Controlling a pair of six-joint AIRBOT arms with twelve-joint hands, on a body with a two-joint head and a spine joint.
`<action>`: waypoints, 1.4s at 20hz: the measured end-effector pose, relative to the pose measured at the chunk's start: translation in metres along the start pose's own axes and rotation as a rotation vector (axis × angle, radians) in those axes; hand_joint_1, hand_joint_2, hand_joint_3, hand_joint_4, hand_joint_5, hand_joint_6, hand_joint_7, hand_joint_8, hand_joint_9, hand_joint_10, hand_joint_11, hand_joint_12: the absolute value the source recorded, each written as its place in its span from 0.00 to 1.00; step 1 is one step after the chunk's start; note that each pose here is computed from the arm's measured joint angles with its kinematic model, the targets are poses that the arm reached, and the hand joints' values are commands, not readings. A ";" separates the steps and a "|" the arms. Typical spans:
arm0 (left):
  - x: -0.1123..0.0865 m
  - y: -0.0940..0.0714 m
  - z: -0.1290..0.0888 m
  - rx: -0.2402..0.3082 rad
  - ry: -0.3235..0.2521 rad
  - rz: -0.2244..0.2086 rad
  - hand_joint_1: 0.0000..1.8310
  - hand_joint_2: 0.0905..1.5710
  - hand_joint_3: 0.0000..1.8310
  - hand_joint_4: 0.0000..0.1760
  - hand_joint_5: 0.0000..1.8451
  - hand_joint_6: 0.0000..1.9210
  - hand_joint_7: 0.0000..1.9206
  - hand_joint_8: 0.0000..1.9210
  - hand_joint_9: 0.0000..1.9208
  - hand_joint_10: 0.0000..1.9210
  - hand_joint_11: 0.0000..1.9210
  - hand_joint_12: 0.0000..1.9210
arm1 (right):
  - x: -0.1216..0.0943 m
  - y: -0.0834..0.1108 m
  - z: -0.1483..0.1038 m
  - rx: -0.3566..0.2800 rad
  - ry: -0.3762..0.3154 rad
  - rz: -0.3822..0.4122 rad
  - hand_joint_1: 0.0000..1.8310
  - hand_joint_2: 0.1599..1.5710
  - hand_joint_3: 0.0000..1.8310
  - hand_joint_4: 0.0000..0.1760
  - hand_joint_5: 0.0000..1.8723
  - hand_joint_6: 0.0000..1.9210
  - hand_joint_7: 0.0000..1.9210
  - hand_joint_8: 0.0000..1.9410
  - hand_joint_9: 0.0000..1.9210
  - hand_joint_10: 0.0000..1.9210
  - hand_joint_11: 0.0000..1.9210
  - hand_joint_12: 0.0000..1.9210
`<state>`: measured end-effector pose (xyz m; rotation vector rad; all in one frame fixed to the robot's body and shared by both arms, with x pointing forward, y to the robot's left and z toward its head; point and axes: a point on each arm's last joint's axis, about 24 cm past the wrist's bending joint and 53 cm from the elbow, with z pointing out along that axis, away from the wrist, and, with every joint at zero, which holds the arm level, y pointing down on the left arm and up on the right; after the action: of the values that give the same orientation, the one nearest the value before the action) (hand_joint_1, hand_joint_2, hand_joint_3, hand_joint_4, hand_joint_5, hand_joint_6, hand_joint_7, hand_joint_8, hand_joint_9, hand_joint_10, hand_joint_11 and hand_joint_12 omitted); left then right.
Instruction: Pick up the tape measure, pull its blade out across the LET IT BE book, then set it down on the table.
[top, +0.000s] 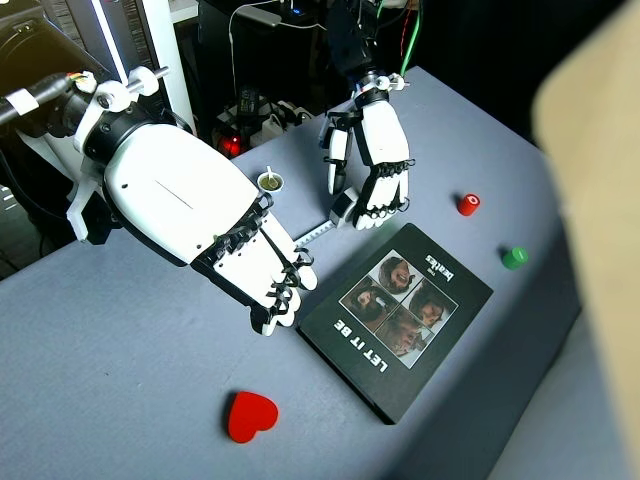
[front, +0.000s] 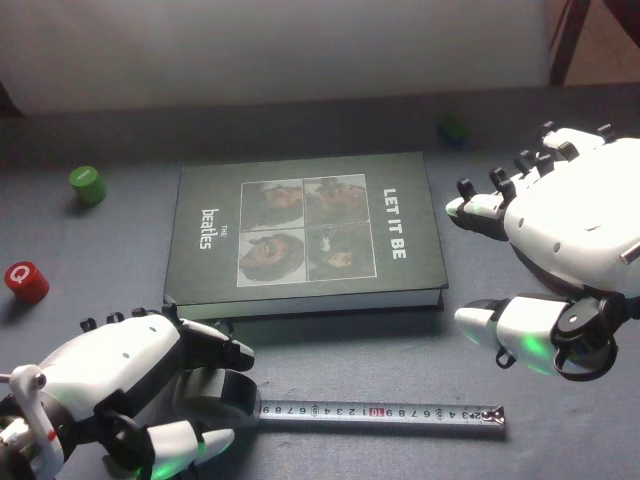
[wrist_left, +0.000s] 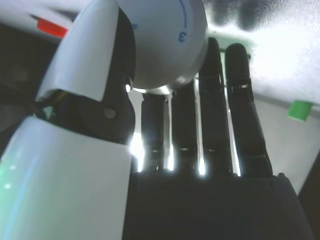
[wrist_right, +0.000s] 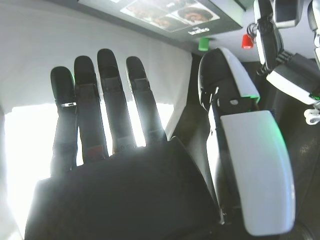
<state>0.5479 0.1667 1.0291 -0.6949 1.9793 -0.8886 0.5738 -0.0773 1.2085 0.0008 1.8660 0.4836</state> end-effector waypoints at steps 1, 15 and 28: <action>-0.001 0.001 0.003 0.001 -0.005 0.005 0.62 0.67 0.00 0.00 0.40 0.00 0.37 0.00 0.33 0.00 0.15 0.42 | 0.000 0.000 0.000 0.000 0.000 -0.002 0.13 0.77 0.00 0.11 0.16 0.00 0.23 0.01 0.20 0.01 0.03 0.54; 0.002 0.000 0.006 0.010 -0.014 0.025 0.75 0.70 0.00 0.00 0.54 0.34 0.49 0.57 0.46 0.72 0.52 0.60 | 0.002 0.002 0.000 -0.009 0.005 -0.009 0.13 0.77 0.00 0.11 0.16 0.00 0.22 0.00 0.20 0.00 0.04 0.54; -0.081 -0.085 0.025 0.139 -0.067 0.082 0.75 0.69 0.00 0.00 0.54 0.35 0.49 0.56 0.47 0.69 0.50 0.59 | -0.033 0.028 0.004 -0.087 -0.111 -0.080 0.31 0.67 0.00 0.02 0.19 0.01 0.23 0.00 0.21 0.00 0.04 0.53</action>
<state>0.6217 0.1673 1.1243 -0.5532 1.8537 -0.9320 0.5820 -0.0582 1.2463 -0.1033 1.7281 0.4989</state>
